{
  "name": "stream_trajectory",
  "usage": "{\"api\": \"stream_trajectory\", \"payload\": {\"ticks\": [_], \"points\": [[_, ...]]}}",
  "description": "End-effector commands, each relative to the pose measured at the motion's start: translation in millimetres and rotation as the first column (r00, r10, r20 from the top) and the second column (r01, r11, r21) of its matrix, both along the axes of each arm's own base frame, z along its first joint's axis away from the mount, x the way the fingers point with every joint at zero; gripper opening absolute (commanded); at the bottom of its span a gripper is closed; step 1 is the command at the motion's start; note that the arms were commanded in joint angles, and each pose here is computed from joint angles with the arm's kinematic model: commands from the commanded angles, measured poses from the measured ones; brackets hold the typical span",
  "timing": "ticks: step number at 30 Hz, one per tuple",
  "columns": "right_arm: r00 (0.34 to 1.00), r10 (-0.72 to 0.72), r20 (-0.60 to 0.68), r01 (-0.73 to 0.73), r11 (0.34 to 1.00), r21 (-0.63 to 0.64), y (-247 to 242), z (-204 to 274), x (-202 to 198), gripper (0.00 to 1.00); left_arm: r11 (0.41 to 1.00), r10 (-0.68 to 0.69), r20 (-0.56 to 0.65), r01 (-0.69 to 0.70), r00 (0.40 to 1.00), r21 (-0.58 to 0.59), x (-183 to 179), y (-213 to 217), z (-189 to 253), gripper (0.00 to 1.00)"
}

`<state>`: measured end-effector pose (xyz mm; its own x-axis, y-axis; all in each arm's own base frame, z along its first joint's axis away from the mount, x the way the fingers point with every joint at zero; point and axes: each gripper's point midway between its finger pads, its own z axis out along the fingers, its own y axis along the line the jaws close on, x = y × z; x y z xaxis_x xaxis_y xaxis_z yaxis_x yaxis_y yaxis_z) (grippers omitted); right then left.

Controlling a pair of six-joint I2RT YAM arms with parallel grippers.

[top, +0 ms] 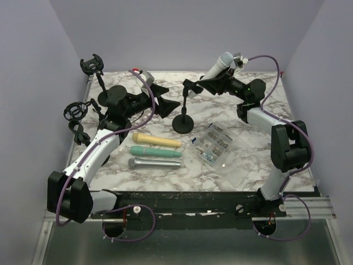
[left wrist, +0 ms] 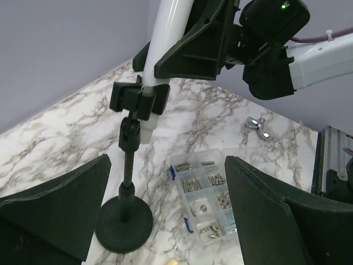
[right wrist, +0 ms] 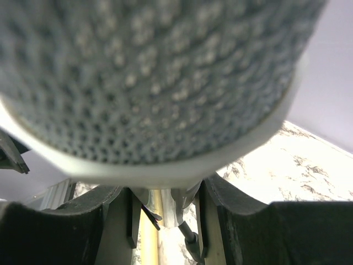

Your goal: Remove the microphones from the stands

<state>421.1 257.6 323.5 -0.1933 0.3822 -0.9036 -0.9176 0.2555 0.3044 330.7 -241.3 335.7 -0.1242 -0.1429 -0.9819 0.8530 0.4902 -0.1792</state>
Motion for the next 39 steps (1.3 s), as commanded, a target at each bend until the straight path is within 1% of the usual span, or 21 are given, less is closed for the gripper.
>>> {"api": "stream_trajectory", "payload": {"ticks": [1, 3, 7, 12, 18, 20, 22, 27, 30, 32, 35, 36, 39], "points": [[0.997, 0.057, -0.044, -0.060, 0.996, -0.063, 5.8, -17.0, -13.4, 0.03, 0.990, -0.140, 0.173, 0.143, 0.975, -0.005, -0.5, -19.4, 30.4, 0.88], [0.998, 0.042, -0.043, -0.045, 0.997, -0.068, 5.5, -15.6, -10.0, 0.03, 0.984, -0.180, 0.178, 0.178, 0.967, 0.026, 7.9, -26.1, 30.1, 0.88], [0.997, 0.065, -0.043, -0.068, 0.995, -0.069, 7.0, -11.3, -10.2, 0.03, 0.964, -0.261, 0.185, 0.249, 0.947, 0.090, 21.1, -37.9, 24.8, 0.88], [0.998, 0.057, -0.039, -0.059, 0.996, -0.071, 6.3, -12.7, -12.2, 0.03, 0.949, -0.307, 0.191, 0.285, 0.932, 0.132, 37.2, -50.2, 15.6, 0.86], [0.997, 0.067, -0.030, -0.069, 0.995, -0.069, 6.5, -8.0, -15.2, 0.04, 0.944, -0.320, 0.211, 0.291, 0.924, 0.159, 56.4, -64.7, 10.3, 0.85], [0.997, 0.069, -0.032, -0.071, 0.995, -0.069, 6.4, -7.6, -15.2, 0.03, 0.942, -0.325, 0.203, 0.297, 0.923, 0.159, 59.9, -68.6, 8.1, 0.83], [0.997, 0.069, -0.028, -0.070, 0.995, -0.069, 6.1, -6.1, -16.5, 0.03, 0.942, -0.324, 0.191, 0.296, 0.927, 0.160, 63.6, -70.5, 3.7, 0.78], [0.998, 0.066, -0.024, -0.068, 0.995, -0.068, 5.6, -4.3, -17.9, 0.04, 0.943, -0.317, 0.171, 0.290, 0.933, 0.161, 68.8, -72.2, -4.7, 0.71], [0.998, 0.065, -0.025, -0.066, 0.996, -0.067, 5.2, -4.5, -17.3, 0.04, 0.948, -0.303, 0.171, 0.279, 0.937, 0.153, 71.9, -72.6, -4.3, 0.60], [0.997, 0.066, -0.025, -0.068, 0.995, -0.067, 5.2, -4.1, -18.4, 0.04, 0.948, -0.307, 0.168, 0.286, 0.937, 0.141, 71.6, -73.3, -3.5, 0.47], [0.998, 0.063, -0.023, -0.064, 0.996, -0.068, 5.1, -4.4, -19.9, 0.04, 0.944, -0.323, 0.147, 0.306, 0.935, 0.125, 70.9, -74.8, -1.6, 0.03], [0.998, 0.056, -0.024, -0.058, 0.996, -0.069, 4.1, -4.3, -19.0, 0.03, 0.944, -0.323, 0.142, 0.308, 0.936, 0.114, 70.8, -74.6, 0.2, 0.00], [1.000, 0.014, -0.028, -0.016, 0.997, -0.071, 1.5, -3.8, -15.9, 0.03, 0.947, -0.317, 0.147, 0.306, 0.937, 0.097, 68.4, -73.3, 3.6, 0.00]]}}
